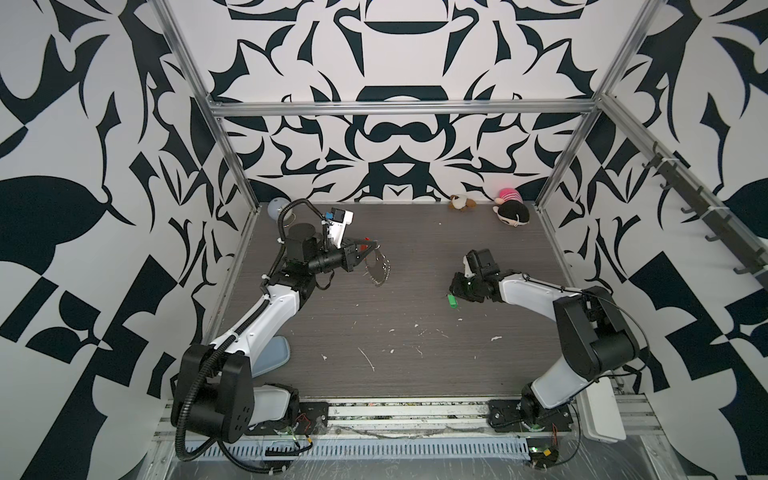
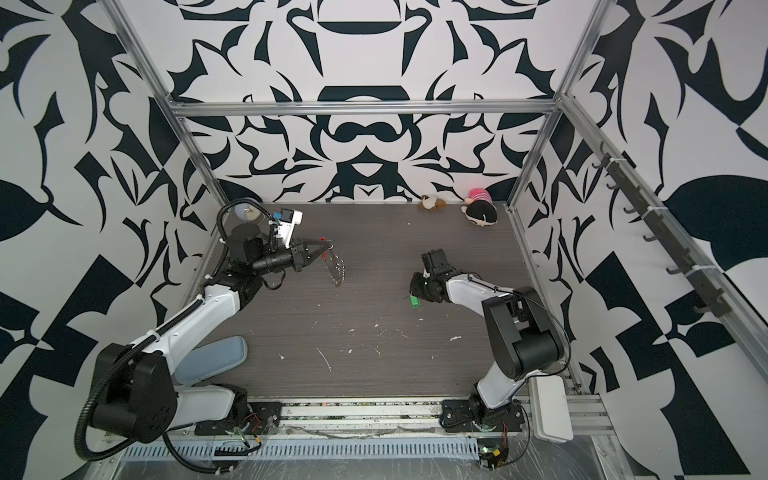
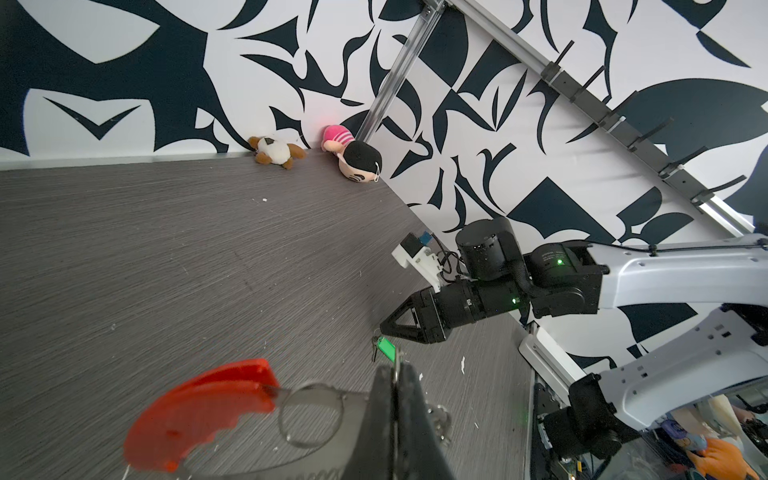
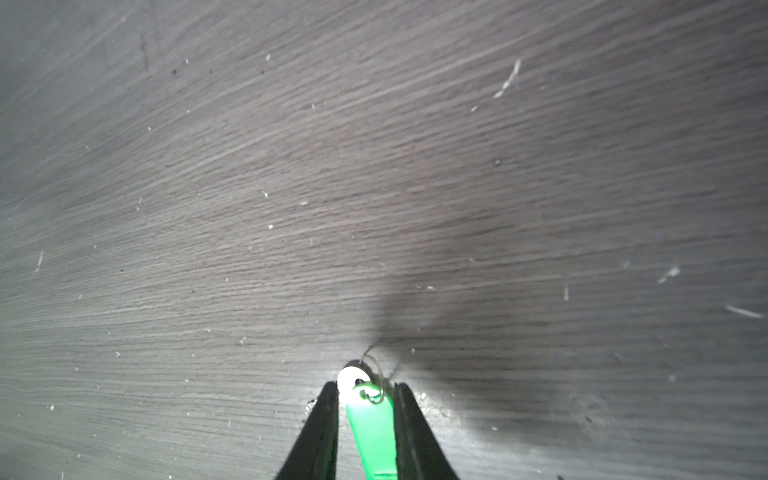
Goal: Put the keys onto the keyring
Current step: 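Grasp the green-tagged key by its tag with the right gripper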
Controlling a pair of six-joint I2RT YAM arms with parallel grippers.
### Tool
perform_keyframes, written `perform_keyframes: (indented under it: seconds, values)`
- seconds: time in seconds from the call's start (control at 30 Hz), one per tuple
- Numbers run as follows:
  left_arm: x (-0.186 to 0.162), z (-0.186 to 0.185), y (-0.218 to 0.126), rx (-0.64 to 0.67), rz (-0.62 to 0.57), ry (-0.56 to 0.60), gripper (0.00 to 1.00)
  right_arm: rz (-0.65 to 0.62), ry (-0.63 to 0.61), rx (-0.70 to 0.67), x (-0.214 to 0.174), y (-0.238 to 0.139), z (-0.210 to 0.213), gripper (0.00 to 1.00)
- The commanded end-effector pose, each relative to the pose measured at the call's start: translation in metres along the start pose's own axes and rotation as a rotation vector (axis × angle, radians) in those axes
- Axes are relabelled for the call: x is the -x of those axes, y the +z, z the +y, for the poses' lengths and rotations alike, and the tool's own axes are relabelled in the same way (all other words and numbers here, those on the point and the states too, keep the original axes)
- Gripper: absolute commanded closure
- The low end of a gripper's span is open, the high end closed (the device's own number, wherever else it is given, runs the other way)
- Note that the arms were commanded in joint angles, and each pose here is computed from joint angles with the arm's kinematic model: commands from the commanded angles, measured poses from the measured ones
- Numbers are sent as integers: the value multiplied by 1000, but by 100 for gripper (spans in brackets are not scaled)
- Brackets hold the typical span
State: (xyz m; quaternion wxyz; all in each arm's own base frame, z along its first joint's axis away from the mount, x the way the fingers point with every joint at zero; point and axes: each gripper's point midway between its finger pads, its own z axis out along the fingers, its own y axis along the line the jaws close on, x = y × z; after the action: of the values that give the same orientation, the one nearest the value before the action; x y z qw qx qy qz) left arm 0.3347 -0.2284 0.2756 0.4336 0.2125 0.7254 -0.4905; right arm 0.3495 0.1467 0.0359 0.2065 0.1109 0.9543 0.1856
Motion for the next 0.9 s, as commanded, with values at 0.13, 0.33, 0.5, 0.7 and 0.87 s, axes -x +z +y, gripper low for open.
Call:
perform_keyframes:
  seconds: [0.13,0.33,0.5,0.7,0.87]
  values:
    - [15,-11,0,-24,-24,49,100,-13,-14,2,1,6,5,77]
    - [13,-11,-1,-17,-20,55,100,-11,-17,-4,0,8,5,79]
    - [13,-11,-1,-16,-18,53,100,-13,-22,-7,0,8,5,83]
    - [11,-10,-1,-14,-12,48,100,-23,-32,-16,2,8,5,91]
    - [10,-12,-3,-18,-19,80,100,-45,-64,-1,9,1,13,100]
